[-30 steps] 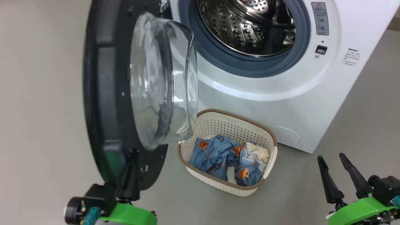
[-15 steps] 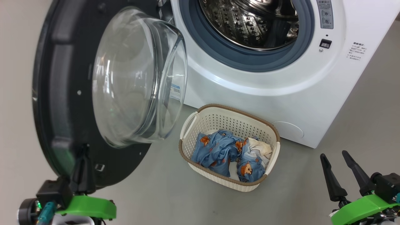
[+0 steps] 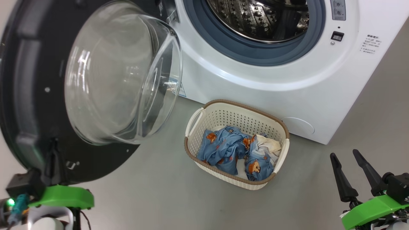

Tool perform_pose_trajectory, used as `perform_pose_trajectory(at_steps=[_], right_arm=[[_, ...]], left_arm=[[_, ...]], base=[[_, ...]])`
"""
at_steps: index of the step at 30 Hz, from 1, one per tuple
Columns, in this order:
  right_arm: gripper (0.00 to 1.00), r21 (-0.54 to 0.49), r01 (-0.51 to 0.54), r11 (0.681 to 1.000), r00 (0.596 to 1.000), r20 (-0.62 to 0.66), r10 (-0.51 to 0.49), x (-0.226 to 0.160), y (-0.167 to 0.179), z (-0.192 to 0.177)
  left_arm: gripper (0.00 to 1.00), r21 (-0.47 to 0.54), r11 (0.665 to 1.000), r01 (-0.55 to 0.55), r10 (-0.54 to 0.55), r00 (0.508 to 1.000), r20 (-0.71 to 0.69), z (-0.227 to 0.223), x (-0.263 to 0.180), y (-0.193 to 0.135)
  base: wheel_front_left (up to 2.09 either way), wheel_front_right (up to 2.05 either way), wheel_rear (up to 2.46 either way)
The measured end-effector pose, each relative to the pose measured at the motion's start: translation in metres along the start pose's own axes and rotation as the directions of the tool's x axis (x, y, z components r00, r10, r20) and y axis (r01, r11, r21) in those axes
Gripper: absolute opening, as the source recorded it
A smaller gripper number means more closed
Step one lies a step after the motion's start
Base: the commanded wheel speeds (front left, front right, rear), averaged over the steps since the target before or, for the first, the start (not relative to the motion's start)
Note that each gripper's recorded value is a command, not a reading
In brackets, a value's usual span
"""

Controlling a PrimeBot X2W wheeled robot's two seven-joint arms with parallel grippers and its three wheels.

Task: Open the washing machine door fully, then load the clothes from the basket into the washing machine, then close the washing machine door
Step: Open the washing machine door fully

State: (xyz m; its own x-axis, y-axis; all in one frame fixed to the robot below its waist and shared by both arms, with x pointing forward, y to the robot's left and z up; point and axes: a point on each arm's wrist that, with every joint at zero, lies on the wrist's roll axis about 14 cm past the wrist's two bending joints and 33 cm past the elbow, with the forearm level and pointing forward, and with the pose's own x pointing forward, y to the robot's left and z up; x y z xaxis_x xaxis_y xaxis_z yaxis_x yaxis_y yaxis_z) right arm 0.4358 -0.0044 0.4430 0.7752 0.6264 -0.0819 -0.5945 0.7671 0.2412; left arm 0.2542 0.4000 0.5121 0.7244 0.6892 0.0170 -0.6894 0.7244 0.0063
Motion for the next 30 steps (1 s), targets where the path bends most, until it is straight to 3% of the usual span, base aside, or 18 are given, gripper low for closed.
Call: perform_pose_trajectory(at_steps=[30], right_arm=[[1.0,0.013,0.016,1.0,0.999,-0.044,-0.015,0.017,-0.034,-0.027]], left_arm=[[0.0,0.111,0.976,-0.188,0.192,0.981,-0.028,0.008,0.074,0.057]], base=[[0.0,0.0,0.0]])
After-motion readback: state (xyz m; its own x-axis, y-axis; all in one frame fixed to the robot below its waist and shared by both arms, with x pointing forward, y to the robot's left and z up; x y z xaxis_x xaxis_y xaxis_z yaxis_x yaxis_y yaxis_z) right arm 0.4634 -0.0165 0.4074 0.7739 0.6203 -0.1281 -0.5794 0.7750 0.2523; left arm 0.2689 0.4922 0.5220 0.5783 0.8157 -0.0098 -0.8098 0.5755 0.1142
